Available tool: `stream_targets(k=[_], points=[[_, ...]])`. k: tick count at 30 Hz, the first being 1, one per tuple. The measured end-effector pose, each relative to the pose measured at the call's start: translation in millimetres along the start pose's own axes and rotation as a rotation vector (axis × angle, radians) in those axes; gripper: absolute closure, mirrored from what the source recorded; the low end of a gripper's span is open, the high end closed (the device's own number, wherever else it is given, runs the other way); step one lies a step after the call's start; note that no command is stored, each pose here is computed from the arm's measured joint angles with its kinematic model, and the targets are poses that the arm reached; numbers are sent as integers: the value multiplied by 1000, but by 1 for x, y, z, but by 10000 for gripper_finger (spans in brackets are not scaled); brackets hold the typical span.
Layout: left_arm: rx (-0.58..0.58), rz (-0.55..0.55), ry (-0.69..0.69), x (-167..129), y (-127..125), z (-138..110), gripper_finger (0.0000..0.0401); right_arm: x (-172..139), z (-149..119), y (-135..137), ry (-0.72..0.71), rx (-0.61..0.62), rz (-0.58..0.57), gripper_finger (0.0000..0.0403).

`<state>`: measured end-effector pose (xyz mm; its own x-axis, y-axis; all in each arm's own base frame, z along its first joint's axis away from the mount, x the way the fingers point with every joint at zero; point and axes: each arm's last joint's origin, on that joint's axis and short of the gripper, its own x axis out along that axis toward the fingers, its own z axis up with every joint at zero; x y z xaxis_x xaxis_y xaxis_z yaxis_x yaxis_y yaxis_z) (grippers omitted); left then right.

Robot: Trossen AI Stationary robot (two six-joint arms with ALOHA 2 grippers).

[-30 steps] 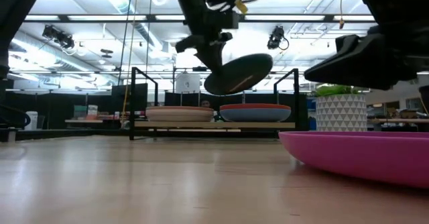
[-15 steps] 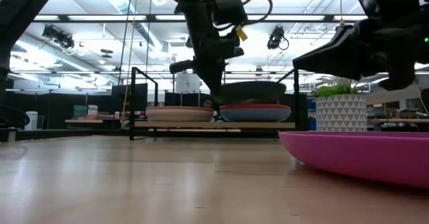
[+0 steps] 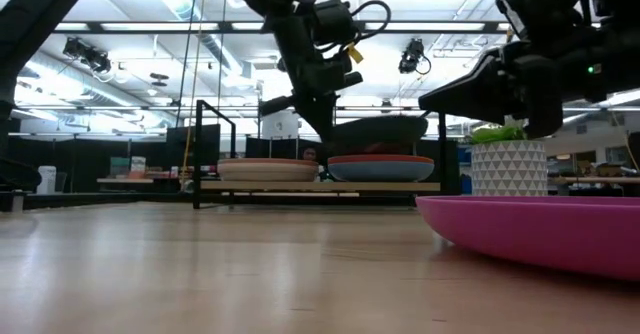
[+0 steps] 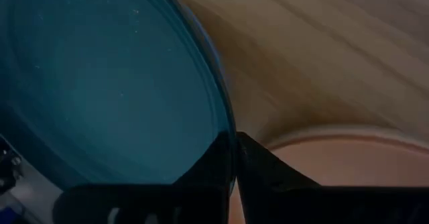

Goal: Place and stack plates onto a shelf
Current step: Stack the green plate on top of the the orange plate on the shelf

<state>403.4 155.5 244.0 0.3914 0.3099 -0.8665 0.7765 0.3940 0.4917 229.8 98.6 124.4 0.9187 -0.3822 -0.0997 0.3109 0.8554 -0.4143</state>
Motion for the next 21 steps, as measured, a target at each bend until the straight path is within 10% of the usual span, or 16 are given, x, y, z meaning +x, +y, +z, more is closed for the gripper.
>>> stream_targets(k=[11,21], points=[[-29,22,-18,24,4,-10,377,3,-1,-2,-7,4,30,359],[-146,93,6,20,10,-7,291,3,-1,-2,-6,2,30,359]])
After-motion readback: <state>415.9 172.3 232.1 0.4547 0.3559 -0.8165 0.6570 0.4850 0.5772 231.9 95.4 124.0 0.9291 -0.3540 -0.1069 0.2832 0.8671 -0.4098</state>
